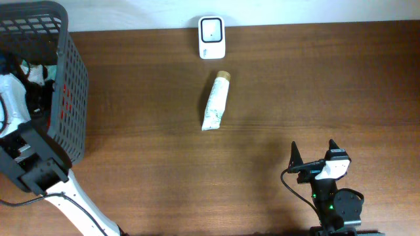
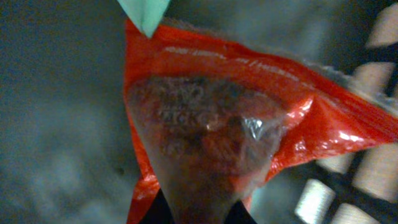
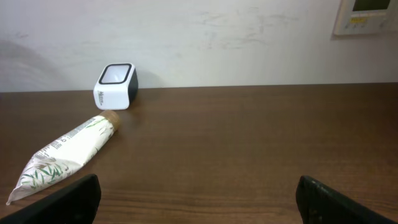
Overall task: Scan the item barcode
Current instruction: 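Return the left gripper to the basket and grasp the red snack bag, then carry the red snack bag out and place it beside the tube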
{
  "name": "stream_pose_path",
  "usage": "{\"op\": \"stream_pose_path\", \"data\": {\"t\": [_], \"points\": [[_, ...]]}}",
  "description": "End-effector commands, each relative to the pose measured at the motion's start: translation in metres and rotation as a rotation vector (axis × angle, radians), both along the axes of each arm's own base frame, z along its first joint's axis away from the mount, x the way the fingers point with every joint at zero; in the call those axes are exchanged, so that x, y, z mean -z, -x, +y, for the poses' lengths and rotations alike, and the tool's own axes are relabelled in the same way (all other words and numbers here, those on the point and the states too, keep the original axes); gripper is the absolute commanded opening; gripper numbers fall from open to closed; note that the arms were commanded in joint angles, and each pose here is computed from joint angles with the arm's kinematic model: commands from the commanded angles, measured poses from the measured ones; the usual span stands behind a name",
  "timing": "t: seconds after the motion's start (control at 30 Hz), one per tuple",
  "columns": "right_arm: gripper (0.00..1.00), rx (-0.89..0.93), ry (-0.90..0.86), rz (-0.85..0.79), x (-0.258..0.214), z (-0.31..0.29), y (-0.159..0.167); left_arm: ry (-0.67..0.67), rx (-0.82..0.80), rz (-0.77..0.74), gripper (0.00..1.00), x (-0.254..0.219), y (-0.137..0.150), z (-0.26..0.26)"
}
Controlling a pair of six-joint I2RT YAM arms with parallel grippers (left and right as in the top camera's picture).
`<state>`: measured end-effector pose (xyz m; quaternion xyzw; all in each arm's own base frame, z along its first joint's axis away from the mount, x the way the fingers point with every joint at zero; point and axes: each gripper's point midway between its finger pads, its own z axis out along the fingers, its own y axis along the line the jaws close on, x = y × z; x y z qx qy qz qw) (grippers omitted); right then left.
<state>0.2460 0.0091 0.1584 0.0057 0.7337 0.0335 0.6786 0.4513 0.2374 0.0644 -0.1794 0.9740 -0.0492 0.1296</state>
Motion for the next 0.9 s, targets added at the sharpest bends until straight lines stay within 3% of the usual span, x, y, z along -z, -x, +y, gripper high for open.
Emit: {"op": "stream_pose_path", "data": {"t": [0.0, 0.13, 0.3, 0.4, 0.5, 0.6, 0.67, 0.77, 0.87], "points": [[0.98, 0.014, -0.003, 0.003, 0.003, -0.003, 0.0, 0.071, -0.003, -0.277, 0.0, -0.103, -0.034, -0.012], [0.99, 0.014, -0.003, 0.003, 0.003, -0.003, 0.0, 0.041, -0.118, -0.432, 0.0, -0.196, -0.025, -0.017], [0.99, 0.014, -0.003, 0.003, 0.003, -0.003, 0.0, 0.009, -0.196, -0.614, 0.0, -0.294, 0.007, -0.034], [0.99, 0.014, -0.003, 0.003, 0.003, -0.003, 0.0, 0.126, -0.309, -0.675, 0.0, -0.331, 0.029, -0.057], [0.98, 0.014, -0.003, 0.003, 0.003, -0.003, 0.0, 0.4, -0.043, -0.765, 0.0, -0.373, 0.033, -0.142], [0.98, 0.014, -0.003, 0.003, 0.003, -0.003, 0.0, 0.46, 0.131, -0.718, 0.0, -0.368, 0.029, -0.207], [0.99, 0.014, -0.003, 0.003, 0.003, -0.003, 0.0, 0.408, 0.293, -0.68, 0.0, -0.356, 0.024, -0.26], [0.99, 0.014, -0.003, 0.003, 0.003, -0.003, 0.0, 0.154, 0.283, -0.505, 0.0, -0.303, 0.014, -0.302], [0.99, 0.014, -0.003, 0.003, 0.003, -0.003, 0.0, -0.056, 0.143, -0.309, 0.0, -0.236, 0.004, -0.334]]}}
